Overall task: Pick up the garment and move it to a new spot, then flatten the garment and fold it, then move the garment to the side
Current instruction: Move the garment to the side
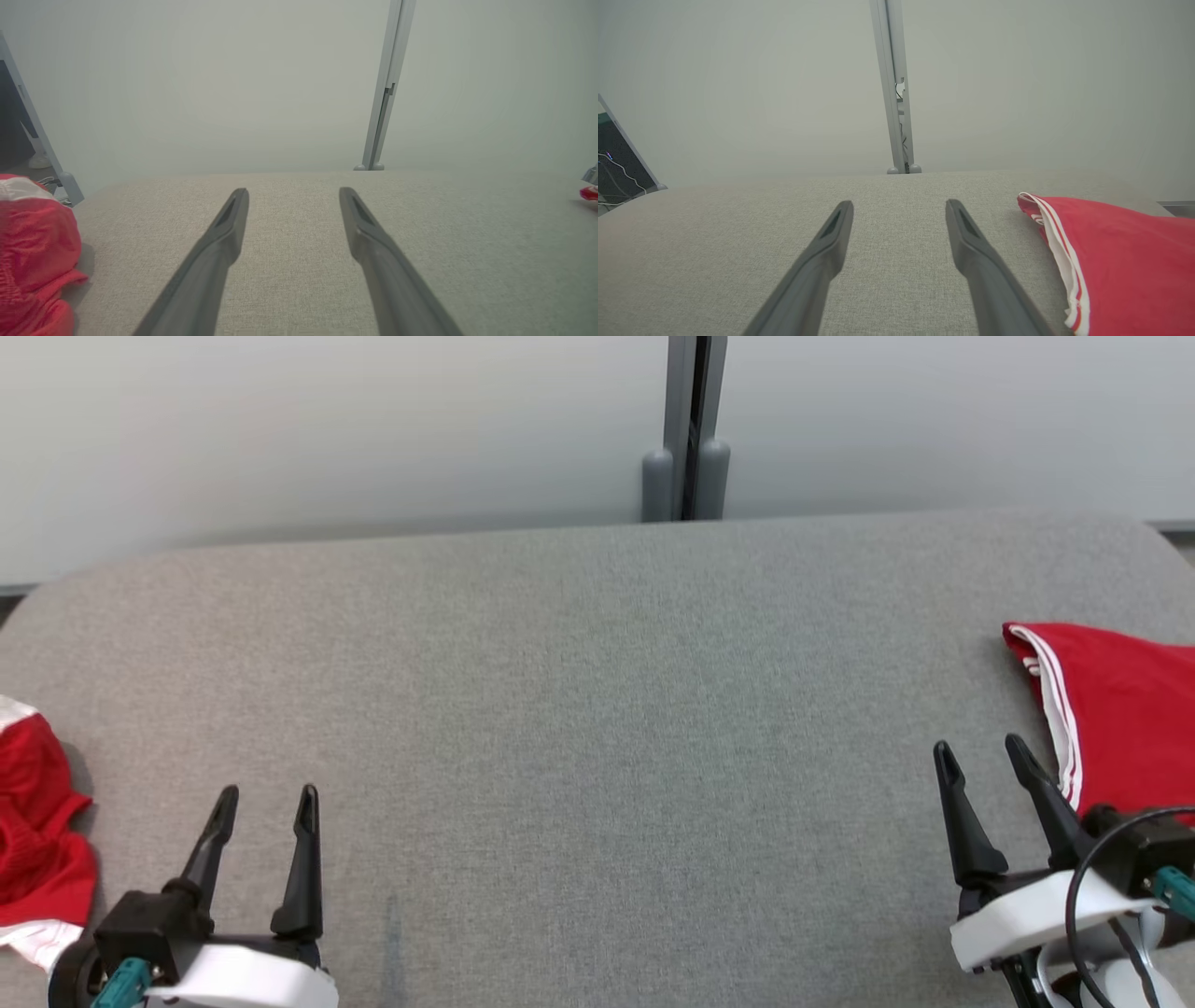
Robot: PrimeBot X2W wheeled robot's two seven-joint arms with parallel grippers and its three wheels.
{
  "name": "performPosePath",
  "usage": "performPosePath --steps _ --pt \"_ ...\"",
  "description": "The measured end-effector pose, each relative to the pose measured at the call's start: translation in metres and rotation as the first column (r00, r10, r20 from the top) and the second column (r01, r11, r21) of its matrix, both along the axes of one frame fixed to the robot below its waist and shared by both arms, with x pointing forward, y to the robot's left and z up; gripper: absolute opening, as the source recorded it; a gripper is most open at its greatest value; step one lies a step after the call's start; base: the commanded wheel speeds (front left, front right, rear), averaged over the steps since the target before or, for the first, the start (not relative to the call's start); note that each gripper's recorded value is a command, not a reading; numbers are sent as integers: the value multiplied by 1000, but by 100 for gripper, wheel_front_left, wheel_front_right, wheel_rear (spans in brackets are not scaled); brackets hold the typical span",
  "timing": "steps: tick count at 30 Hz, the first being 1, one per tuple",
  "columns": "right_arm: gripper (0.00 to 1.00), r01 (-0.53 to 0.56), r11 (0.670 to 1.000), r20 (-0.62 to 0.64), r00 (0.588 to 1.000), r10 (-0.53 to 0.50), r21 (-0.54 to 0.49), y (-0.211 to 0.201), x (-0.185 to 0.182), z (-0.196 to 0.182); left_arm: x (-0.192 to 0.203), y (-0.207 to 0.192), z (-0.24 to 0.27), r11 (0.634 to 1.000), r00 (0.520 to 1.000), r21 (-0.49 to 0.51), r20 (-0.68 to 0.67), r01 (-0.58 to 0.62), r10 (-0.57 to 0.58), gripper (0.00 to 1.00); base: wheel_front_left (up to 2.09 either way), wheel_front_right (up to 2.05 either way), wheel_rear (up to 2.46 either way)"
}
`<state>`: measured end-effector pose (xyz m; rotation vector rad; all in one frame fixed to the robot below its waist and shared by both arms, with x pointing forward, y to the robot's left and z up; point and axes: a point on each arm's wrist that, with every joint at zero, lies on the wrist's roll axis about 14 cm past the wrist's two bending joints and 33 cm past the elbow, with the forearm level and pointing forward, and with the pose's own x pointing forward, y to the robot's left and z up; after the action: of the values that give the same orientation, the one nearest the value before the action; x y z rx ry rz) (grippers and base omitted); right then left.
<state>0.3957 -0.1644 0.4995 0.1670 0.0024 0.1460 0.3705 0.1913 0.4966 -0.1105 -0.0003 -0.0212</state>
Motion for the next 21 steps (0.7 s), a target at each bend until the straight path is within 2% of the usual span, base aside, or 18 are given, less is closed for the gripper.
performPosePath --steps 7,21 --pt "100 10 1000 3 1000 -10 -11 -7 -20 7 -24 5 3 1000 1000 4 0 -12 12 100 0 0 0" --pt "100 53 999 7 999 -53 -9 -19 -45 14 -44 8 -3 1000 999 12 -35 -16 17 100 0 0 0"
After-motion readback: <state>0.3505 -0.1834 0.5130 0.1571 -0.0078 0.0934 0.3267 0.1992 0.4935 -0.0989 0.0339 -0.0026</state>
